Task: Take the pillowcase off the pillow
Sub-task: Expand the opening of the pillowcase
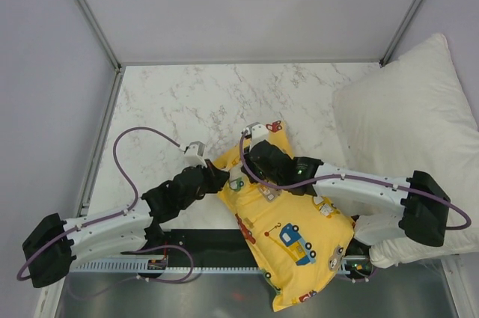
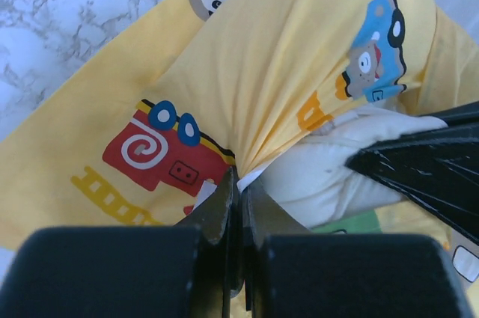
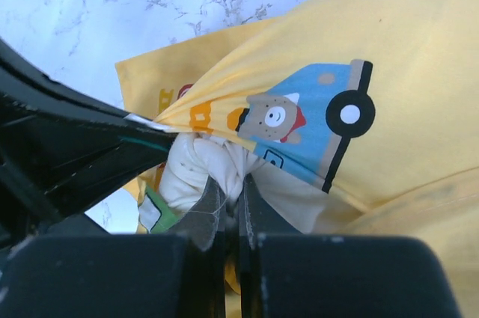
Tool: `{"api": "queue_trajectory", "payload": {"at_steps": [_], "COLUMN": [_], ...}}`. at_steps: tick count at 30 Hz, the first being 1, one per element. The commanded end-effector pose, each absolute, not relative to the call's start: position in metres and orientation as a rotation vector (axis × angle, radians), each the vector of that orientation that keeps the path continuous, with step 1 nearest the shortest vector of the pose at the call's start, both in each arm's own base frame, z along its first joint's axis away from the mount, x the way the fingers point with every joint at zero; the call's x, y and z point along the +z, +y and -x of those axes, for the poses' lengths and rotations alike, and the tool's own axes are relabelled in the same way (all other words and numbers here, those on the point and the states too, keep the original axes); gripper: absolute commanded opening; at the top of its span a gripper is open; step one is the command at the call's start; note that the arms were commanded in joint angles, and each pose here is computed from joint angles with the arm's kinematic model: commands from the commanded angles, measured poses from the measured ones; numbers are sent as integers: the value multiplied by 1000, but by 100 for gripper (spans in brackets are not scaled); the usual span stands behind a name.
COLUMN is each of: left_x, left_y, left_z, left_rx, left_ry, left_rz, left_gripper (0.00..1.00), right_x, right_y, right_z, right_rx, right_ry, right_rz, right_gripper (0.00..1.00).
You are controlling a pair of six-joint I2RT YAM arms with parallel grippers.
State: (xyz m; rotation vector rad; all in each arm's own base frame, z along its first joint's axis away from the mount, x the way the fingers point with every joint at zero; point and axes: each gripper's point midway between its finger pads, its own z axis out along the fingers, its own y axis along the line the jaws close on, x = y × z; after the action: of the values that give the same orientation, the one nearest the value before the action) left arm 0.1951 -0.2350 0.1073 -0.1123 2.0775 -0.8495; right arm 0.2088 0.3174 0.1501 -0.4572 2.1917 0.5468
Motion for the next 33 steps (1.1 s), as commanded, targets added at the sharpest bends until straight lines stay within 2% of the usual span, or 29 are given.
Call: {"api": "queue_trajectory", "payload": {"at_steps": [1, 10, 21, 25, 33], "left_x": [37, 22, 14, 18, 30], "left_y": [-193, -191, -191, -189, -163], "left_z": [-161, -154, -147, -150, -161], "left_rx": [-600, -544, -559, -553, -474], "left_ry": [2315, 2352, 2371, 2347, 2260], "left_rz": [131, 146, 178, 195, 355], "left_gripper": [2, 2, 2, 2, 2], "right_x": [201, 170, 191, 176, 135], "right_y": [299, 357, 436, 414, 317], "right_z": [-281, -334, -380, -377, -335], "right_rx": [406, 499, 627, 551, 342], "right_ry": [1992, 2006, 1929, 1968, 2055], "right_rz": [199, 313, 415, 373, 292], "right_gripper": [0, 0, 0, 0, 0]}}
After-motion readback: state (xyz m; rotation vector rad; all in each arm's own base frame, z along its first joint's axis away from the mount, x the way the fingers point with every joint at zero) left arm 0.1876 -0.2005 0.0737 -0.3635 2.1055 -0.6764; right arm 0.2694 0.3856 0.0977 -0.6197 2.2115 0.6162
